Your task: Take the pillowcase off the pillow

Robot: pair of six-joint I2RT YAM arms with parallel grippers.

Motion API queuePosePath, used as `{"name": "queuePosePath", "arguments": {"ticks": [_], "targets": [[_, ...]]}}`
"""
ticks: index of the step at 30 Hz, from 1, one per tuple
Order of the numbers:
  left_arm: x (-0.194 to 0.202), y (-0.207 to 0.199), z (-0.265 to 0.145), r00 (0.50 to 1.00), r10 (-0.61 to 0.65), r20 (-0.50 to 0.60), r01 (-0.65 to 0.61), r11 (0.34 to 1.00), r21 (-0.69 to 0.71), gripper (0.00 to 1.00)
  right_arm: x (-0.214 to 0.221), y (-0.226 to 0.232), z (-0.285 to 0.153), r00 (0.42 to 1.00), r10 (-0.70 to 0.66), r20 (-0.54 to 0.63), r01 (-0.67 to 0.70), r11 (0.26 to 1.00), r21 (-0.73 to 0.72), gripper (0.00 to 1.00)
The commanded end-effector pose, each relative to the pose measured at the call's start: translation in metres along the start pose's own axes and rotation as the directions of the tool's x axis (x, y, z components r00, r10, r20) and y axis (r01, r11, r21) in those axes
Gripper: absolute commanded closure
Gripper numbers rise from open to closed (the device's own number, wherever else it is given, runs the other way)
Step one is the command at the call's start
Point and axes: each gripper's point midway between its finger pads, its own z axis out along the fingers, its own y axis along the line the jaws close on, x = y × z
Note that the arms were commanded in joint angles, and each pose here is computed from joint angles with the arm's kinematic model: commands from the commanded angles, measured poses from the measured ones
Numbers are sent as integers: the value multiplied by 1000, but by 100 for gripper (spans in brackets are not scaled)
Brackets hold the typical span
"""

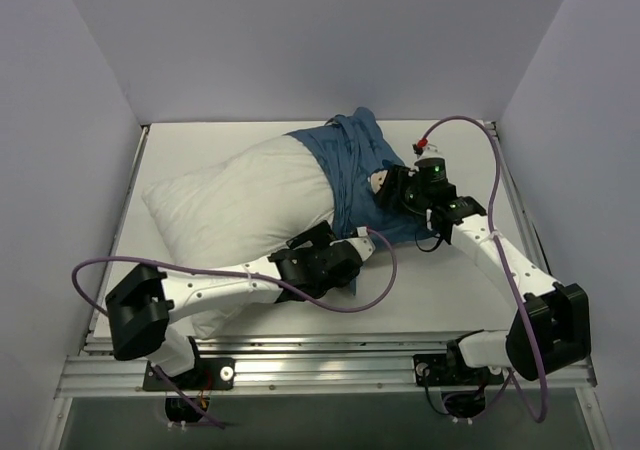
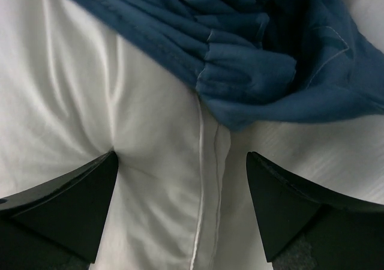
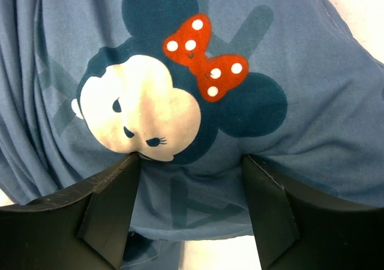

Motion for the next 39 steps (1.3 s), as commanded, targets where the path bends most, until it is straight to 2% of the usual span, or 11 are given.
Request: {"name": "queuePosePath", "arguments": {"ticks": [1,2,5,9,10,12,16,22,28,33,39], "targets": [[3,-8,24,1000,-17,-25,16,998,-60,4,-6,19,-18,999,-35,22,36,995,-88,36],[5,-8,28,999,-17,-34,14,997,-75,3,-6,19,-22,999,-48,24,50,995,-90,36],[14,-10,39,997,-32,-75,24,993,-113,14,-5,16,-41,997,-57,50,61,995,-79,35],[20,-13,48,993,-63,-96,52,993,-110,52,5,6,-59,997,-49,58,52,997,-59,35],[19,-13,48,993,-64,-95,53,993,-110,75,8,4,-63,997,-48,62,51,997,-60,35],[19,-11,48,993,-71,-94,60,992,-107,95,15,2,-66,997,-50,51,54,997,-63,35],[3,-5,33,984,-157,-80,154,987,-37,98,21,7,-75,997,-68,37,71,993,-96,35],[-48,28,-18,946,-319,51,316,947,55,98,23,21,-85,990,-122,69,132,977,-165,34],[-68,61,-51,917,-384,110,379,923,66,98,49,45,-73,986,-169,17,168,959,-229,30],[-70,66,-61,905,-408,116,401,912,79,98,48,50,-60,982,-182,46,187,969,-162,25],[-60,71,-67,901,-419,112,414,908,65,98,33,38,-48,995,-70,70,72,997,-25,22]]}}
